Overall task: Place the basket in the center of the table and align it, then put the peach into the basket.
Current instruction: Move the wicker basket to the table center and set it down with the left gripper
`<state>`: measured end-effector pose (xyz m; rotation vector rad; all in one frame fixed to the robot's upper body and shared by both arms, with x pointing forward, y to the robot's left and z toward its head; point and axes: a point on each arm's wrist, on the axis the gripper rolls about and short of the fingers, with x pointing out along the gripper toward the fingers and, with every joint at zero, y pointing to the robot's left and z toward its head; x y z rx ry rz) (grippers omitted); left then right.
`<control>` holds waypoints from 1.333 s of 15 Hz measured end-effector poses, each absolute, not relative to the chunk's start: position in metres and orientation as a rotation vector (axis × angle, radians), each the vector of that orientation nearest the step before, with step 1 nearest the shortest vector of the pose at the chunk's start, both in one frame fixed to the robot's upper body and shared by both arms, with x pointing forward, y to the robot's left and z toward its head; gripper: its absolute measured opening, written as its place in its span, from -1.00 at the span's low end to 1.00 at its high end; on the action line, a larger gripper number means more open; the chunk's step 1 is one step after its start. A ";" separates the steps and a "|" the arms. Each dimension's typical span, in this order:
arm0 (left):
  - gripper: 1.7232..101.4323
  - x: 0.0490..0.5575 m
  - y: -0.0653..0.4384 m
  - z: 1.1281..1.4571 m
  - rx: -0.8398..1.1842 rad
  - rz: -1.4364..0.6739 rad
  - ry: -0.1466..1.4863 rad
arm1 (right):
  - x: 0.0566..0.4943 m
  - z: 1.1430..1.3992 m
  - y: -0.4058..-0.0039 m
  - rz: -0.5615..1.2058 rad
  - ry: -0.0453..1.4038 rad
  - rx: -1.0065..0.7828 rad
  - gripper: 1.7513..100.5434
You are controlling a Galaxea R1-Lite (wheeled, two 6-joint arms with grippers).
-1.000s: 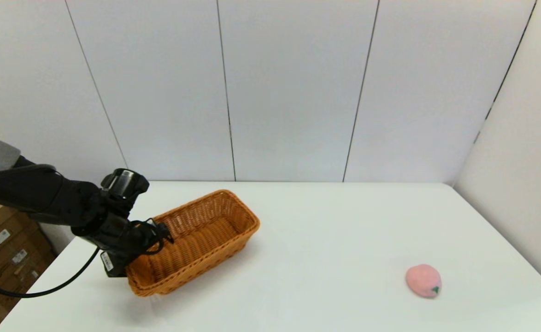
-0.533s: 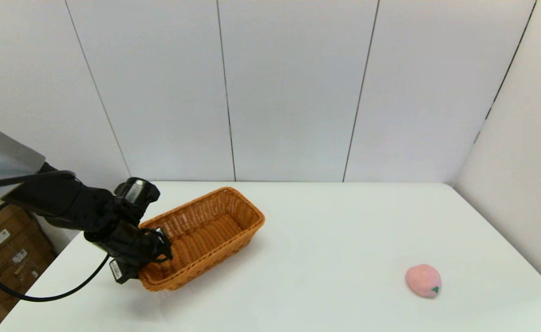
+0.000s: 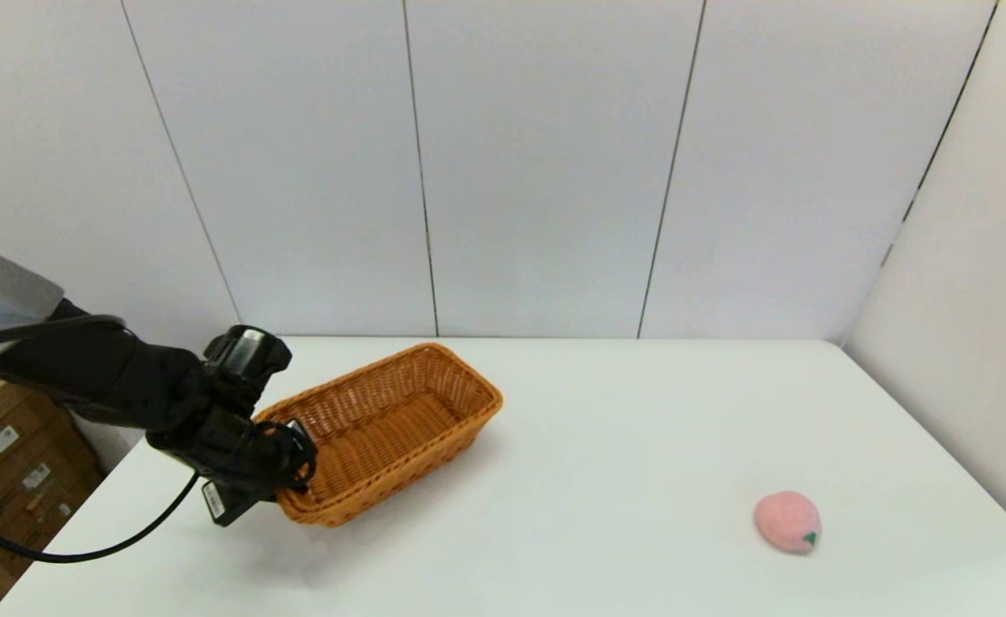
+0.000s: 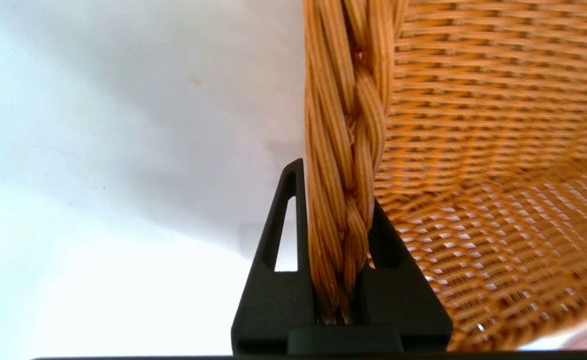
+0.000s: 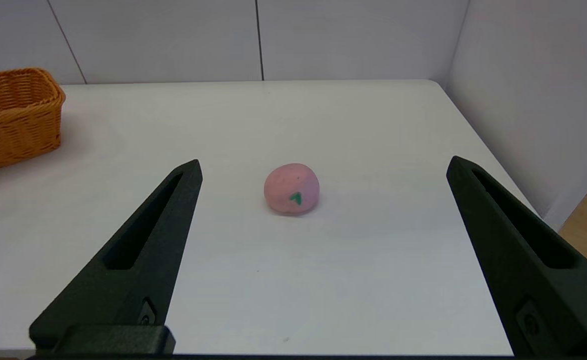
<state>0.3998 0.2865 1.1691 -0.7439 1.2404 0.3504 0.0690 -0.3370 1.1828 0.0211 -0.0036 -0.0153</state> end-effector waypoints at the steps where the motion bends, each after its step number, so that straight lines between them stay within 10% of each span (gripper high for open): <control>1: -0.76 0.398 0.286 1.178 -0.752 0.322 1.222 | 0.069 1.183 -0.337 -0.015 -0.003 0.021 0.93; 9: -0.76 0.370 0.217 1.258 -0.657 -0.174 1.099 | 0.069 1.183 -0.337 -0.016 -0.004 0.022 0.93; 20: -0.76 0.366 0.169 1.198 -0.446 -0.299 1.238 | 0.069 1.183 -0.337 -0.016 -0.002 0.022 0.93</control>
